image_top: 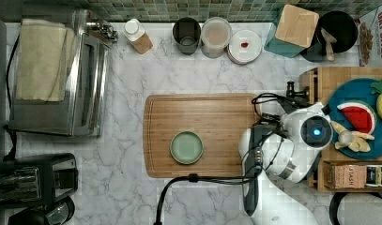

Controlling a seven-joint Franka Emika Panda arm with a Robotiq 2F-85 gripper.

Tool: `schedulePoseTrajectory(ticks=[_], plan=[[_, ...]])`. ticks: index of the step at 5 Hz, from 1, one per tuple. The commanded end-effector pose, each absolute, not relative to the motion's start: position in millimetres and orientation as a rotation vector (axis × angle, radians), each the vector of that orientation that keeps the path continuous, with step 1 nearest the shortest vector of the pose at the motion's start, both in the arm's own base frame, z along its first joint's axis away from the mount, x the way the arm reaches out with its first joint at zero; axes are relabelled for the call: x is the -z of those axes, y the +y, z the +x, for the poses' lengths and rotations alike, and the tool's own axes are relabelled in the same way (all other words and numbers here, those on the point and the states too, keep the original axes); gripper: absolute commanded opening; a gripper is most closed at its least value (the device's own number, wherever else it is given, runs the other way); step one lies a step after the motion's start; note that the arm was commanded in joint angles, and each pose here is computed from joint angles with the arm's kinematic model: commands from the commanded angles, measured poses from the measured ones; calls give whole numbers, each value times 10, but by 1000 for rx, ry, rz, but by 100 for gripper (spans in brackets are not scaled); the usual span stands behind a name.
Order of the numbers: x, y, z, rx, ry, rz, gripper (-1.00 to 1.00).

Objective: Open the drawer.

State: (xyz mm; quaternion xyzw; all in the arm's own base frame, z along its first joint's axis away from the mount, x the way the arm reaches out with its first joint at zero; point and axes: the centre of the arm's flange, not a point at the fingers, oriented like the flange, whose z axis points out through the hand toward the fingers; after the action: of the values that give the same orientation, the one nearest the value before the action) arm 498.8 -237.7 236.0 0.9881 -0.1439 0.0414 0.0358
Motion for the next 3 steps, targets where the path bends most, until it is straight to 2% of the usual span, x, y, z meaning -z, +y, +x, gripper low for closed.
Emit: schedulePoseTrajectory(ticks=[1, 2, 3], plan=[[-2570, 658, 5187, -165, 73, 3083, 100], [-2749, 933, 4952, -238, -147, 3036, 100], [-2751, 933, 4953, -238, -146, 3036, 100]])
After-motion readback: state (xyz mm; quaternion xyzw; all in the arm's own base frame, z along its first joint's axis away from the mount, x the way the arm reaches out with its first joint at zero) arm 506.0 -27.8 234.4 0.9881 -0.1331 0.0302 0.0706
